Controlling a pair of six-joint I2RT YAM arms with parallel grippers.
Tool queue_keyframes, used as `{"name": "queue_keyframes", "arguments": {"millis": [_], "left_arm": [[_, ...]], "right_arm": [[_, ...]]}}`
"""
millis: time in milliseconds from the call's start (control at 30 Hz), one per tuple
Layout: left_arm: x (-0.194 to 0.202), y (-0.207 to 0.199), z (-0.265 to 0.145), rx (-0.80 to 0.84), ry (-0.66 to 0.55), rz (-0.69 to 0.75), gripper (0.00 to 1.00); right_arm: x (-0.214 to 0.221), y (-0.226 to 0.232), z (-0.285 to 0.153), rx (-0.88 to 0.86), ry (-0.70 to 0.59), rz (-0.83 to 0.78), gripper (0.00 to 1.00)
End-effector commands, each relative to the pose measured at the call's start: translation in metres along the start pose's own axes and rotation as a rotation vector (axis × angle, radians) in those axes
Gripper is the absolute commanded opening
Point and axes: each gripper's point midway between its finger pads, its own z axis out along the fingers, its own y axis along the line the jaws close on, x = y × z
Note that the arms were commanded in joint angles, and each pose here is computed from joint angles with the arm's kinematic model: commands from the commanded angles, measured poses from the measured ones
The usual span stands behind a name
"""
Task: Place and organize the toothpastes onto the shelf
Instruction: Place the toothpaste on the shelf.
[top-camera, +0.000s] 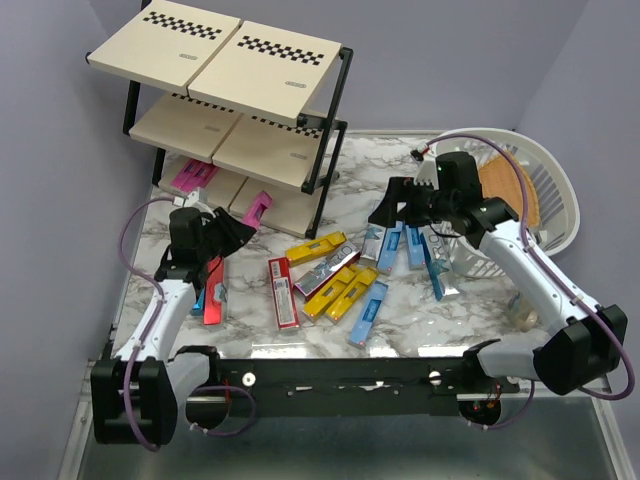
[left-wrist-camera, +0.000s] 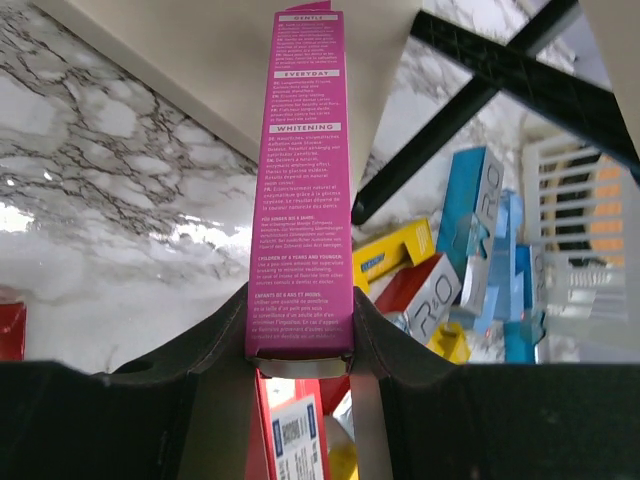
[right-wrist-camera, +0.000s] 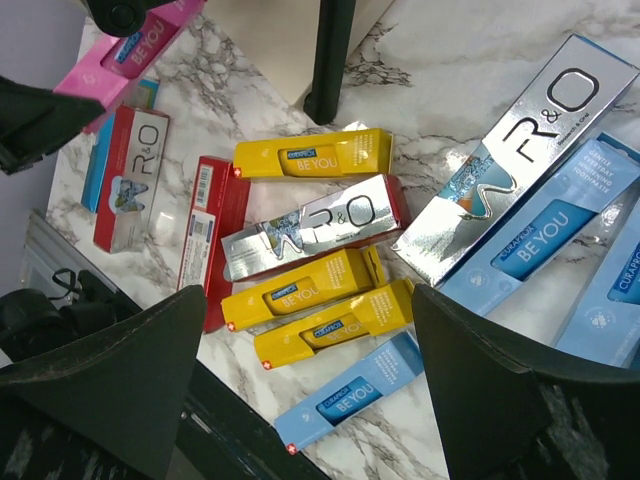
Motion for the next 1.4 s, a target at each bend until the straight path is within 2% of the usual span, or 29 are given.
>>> {"name": "queue_keyframes", "arguments": {"millis": [0,167,367,500,600,733,933,1067,1267,1367], "left_arm": [[-0.05,-0.004,0.013,0.056,-0.14,-0.126,0.0],[-0.094,0.014,0.02,0.024,-0.225,-0.186,0.02],[-0.132,0.036,0.042,0.017,-0.255,-0.28,0.03],[-0.141,0.051,0.067,0.057,-0.23,-0.39,0.03],[-0.143,0.059,0.088,0.075,-0.174,-0.437,0.03],[-0.154,0.069,0.1,0.08,-0.168,-0.465,0.04],[-0.156,0.097,0.11,-0.041,-0.149,-0.472,0.15],[-0.15,0.106,0.12,-0.061,-0.108,-0.499,0.32],[-0.14,0.123,0.123,-0.141,-0.065,-0.508,0.42],[-0.139,0.128,0.122,-0.167,-0.065,-0.523,0.52]], "right_arm": [[-0.005,0.007,-0.007,-0.043,-0.025,-0.063,0.92],[0.002,0.009,-0.011,-0.072,-0.029,-0.094,0.92],[-0.001,0.009,-0.02,-0.052,-0.053,-0.122,0.92],[-0.005,0.009,-0.022,-0.037,-0.046,-0.12,0.92],[-0.005,0.007,-0.018,-0.039,-0.046,-0.119,0.92],[-0.006,0.005,-0.016,-0.027,-0.041,-0.114,0.92],[-0.004,-0.003,-0.018,0.012,-0.034,-0.143,0.92],[-0.005,-0.006,-0.014,0.028,-0.026,-0.14,0.92],[-0.012,-0.008,-0.012,0.042,-0.028,-0.153,0.92],[-0.011,-0.01,-0.01,0.046,-0.021,-0.154,0.92]]}}
